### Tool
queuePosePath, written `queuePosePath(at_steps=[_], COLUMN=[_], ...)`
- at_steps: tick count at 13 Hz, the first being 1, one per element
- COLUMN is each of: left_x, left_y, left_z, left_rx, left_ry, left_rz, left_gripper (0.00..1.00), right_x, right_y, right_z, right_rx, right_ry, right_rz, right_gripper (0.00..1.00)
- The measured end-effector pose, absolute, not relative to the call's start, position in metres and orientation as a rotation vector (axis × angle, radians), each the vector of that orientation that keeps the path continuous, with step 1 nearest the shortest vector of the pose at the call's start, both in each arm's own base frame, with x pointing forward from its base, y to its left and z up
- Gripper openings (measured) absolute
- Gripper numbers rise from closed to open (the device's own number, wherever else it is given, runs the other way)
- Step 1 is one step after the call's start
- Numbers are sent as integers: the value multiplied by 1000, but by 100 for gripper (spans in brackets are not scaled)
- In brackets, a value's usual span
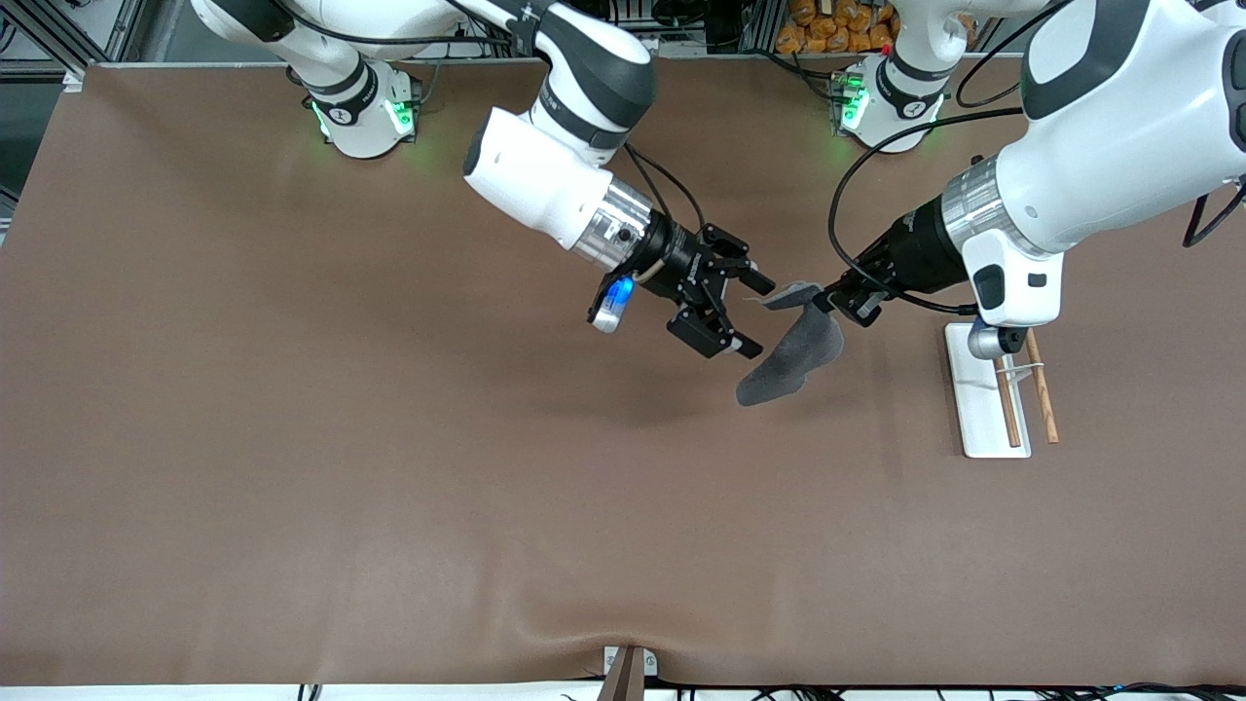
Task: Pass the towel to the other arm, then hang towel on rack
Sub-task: 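Carry the towel to the dowels while the right gripper withdraws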
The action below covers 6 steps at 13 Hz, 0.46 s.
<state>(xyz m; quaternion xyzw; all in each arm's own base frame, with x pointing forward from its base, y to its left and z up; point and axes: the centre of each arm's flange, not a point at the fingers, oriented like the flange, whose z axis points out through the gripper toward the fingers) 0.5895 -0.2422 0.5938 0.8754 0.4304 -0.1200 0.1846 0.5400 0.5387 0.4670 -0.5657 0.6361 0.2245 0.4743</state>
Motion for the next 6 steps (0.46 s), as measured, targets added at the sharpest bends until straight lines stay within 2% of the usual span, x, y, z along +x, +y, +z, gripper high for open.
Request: queuePosePath(at_steps=[6], left_x=[606], left_y=[-157], left_z=[572], left_rx=[2597], left_ry=[1004], left_rz=[-401], left_gripper=[3], right_x=[545], right_y=[501], right_z=[445], right_rx=[-1625], right_ry=[1606], right_rz=[563], right_gripper=[100])
